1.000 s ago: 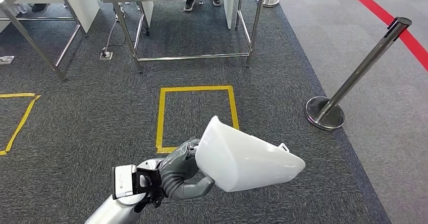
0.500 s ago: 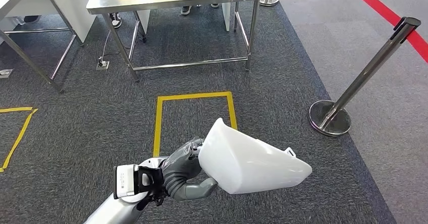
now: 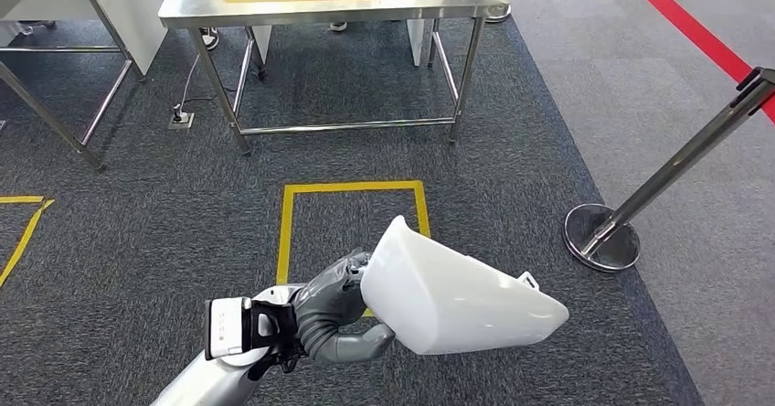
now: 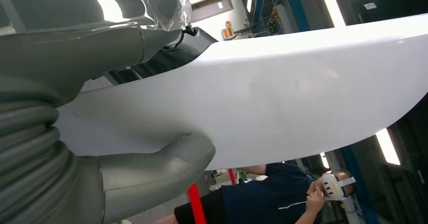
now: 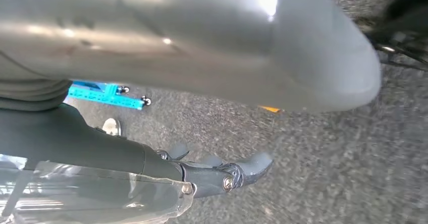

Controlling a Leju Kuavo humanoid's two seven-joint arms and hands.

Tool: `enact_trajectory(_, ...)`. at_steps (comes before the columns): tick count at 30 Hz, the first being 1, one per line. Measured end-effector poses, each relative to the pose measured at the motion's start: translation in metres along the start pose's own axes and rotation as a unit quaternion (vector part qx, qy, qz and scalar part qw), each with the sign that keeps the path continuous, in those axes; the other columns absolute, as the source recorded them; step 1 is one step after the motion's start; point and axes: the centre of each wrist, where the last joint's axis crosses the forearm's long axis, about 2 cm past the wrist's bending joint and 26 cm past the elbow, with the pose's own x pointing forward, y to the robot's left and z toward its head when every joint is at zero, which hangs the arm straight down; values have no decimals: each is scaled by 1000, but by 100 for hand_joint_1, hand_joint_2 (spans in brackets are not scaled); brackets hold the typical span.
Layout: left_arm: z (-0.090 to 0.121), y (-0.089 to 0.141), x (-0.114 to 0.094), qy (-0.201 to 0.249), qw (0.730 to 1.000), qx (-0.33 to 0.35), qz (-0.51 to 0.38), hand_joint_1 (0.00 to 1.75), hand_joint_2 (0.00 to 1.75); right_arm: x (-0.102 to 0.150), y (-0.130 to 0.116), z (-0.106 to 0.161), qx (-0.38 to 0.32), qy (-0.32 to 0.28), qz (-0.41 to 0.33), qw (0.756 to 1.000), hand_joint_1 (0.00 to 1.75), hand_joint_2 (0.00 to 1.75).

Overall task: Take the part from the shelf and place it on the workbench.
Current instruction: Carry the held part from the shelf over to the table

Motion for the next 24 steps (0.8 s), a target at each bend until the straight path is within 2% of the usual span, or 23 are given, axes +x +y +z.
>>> enact_trajectory(24,-5,2,1,-5,1000,-2,-2,175,175,3,1,0,-1,-7,-7,1000,0,0)
